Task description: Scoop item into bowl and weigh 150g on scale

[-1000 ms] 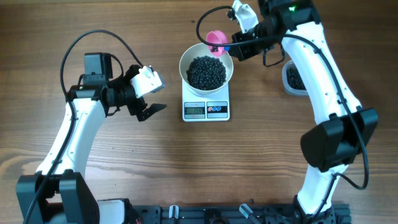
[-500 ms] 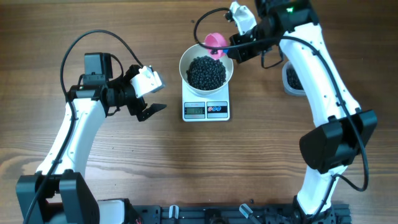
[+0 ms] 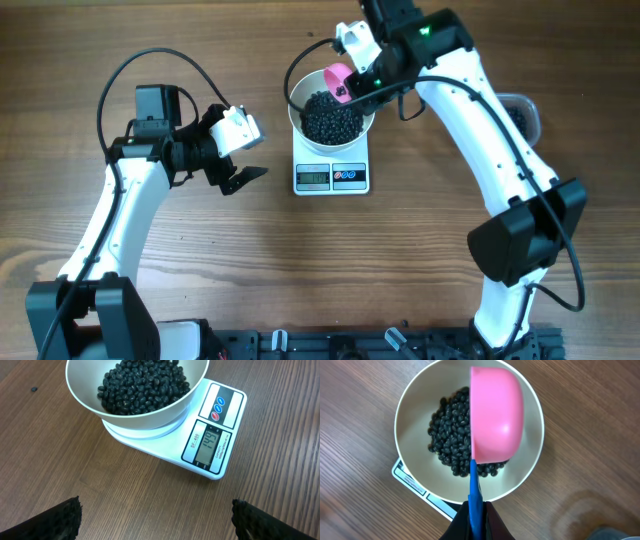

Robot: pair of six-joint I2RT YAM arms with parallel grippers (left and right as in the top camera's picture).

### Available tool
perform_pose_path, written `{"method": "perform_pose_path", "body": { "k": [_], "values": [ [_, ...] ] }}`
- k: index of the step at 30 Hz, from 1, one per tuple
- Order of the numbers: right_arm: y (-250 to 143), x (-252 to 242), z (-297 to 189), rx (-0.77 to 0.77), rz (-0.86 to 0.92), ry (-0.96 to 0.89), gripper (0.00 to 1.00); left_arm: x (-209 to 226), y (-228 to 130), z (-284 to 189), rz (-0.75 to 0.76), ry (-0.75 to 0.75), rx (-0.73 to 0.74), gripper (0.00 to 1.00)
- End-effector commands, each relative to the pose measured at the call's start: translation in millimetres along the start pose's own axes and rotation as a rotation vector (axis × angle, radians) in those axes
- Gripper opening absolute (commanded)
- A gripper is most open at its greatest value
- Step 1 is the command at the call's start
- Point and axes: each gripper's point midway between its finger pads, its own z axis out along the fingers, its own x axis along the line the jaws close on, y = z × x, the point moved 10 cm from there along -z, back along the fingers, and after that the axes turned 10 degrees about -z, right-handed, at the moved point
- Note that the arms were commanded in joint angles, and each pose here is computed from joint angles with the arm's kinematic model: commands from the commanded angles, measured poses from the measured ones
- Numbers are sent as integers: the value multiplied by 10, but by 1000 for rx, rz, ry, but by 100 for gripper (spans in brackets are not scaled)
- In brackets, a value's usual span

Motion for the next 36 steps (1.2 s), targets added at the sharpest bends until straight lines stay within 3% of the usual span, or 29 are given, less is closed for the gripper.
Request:
{"method": "perform_pose_path", "body": {
  "k": [1, 5, 23, 36],
  "values": [
    [101, 127, -190, -20, -85, -130, 4, 0, -14, 7, 11, -15, -14, 100],
    [105, 107, -191, -32, -78, -119, 4, 0, -14, 7, 11, -15, -14, 100],
    [-41, -218, -304, -202, 86, 257, 4, 0, -14, 7, 11, -15, -14, 100],
    [-101, -310, -325, -205, 116, 270, 4, 0, -14, 7, 11, -15, -14, 100]
  ]
}}
